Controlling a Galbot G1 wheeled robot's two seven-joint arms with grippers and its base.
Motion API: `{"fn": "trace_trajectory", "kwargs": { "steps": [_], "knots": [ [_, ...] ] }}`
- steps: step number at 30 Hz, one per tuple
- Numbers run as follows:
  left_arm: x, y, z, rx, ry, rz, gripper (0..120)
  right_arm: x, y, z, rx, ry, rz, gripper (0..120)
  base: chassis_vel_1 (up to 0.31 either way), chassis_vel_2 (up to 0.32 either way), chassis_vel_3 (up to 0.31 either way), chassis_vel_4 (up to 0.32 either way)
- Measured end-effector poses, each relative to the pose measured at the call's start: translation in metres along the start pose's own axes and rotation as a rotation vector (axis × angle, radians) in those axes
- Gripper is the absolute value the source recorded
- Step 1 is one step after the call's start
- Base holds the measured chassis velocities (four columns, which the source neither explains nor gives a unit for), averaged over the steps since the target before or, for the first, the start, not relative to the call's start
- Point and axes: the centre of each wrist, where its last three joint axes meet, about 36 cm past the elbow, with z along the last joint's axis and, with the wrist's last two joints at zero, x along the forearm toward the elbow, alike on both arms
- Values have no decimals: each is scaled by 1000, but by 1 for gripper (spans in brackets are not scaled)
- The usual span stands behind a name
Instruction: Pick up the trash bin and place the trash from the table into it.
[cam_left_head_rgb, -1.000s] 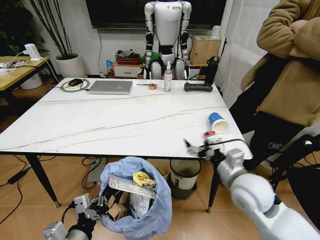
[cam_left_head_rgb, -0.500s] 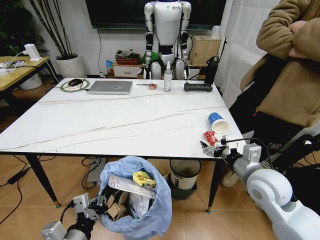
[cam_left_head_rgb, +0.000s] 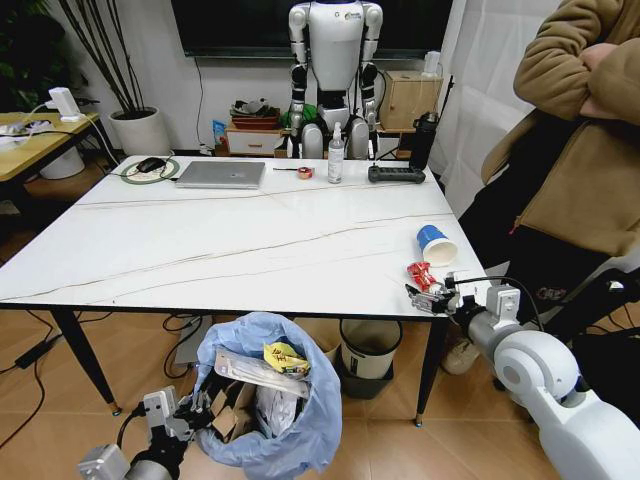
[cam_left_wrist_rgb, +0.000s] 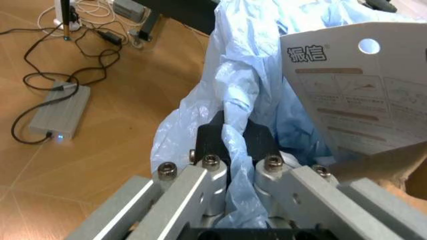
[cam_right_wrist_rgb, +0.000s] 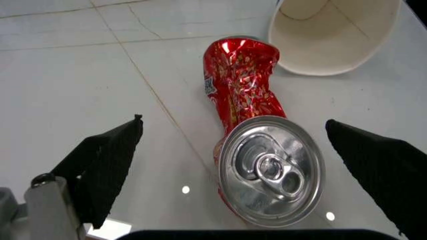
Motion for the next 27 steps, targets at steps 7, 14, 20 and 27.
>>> {"fn": "trace_trajectory", "kwargs": {
  "steps": [7, 14, 20, 27],
  "knots": [
    [-1, 0, 0, 2, -3, -1, 0, -2, -3, 3, -2, 2, -2, 79, 0, 0, 0, 0],
    [-1, 0, -1, 1, -4, -1, 0, -2, -3, 5, -3, 8, -7, 53, 0, 0, 0, 0],
    [-1, 0, -1, 2, -4, 0, 0, -2, -3, 8, 7, 12, -7, 44, 0, 0, 0, 0],
    [-2, 0, -1, 2, -6, 3, 0, -2, -2, 10, 13, 13, -6, 44, 0, 0, 0, 0]
  ]
}}
